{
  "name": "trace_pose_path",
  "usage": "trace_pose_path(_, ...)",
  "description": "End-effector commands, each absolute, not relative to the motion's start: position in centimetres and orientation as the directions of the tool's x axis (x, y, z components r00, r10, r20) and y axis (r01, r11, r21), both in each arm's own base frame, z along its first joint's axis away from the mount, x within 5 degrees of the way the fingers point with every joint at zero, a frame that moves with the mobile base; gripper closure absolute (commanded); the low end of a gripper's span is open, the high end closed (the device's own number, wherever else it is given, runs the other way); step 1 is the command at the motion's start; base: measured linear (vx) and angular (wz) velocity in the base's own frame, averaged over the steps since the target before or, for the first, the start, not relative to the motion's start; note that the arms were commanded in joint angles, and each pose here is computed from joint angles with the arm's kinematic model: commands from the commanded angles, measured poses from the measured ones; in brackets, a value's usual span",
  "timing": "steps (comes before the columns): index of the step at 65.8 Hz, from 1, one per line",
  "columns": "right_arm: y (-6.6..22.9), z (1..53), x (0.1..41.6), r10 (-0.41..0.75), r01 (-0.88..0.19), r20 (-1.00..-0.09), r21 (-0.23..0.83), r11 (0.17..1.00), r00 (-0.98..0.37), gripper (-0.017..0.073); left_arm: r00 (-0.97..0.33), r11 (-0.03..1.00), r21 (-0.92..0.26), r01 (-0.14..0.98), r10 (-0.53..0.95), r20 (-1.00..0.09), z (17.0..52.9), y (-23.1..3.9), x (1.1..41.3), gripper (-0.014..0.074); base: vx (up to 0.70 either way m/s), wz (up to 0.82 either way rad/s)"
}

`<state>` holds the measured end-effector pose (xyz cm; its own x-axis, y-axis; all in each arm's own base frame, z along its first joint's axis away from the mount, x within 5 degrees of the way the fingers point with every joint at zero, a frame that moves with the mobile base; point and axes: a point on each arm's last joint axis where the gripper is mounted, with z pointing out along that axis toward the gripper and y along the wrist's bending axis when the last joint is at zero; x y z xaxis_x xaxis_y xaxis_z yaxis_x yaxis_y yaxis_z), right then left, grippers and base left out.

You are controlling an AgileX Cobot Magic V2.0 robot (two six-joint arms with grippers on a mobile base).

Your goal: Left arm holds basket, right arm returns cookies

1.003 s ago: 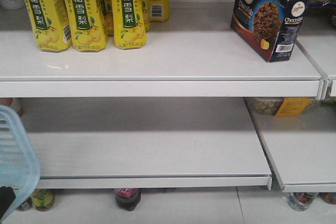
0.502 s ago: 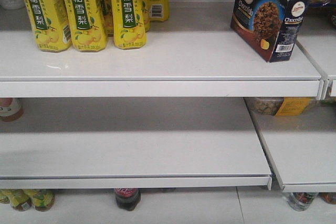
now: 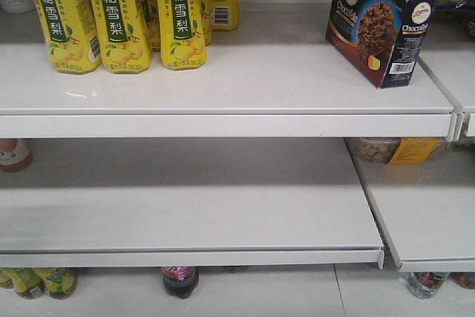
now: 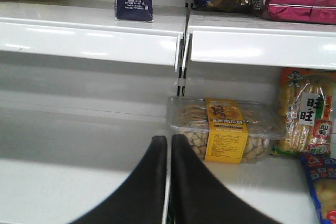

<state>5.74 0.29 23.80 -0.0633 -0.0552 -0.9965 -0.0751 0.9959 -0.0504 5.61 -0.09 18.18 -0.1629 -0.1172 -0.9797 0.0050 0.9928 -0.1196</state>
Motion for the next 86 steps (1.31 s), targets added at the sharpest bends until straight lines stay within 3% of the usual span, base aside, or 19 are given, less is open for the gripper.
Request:
trace_pose_path(1,0.34,25.32,5.72,-0.058,-0.073,-0.998,-0.06,0.995,0.024,0.057,-0.023,0.994,-0.092,0.063,-0.09,-0.996,20.16,-0.31,5.45,0.0596,0.0,0.0)
trace_pose_path(86,0.34,25.31,5.72,-0.058,-0.073,-0.998,-0.06,0.996,0.024,0.057,-0.001,0.992,-0.101,0.08,-0.101,-0.995,20.42,-0.41,5.45,0.0596,0.0,0.0)
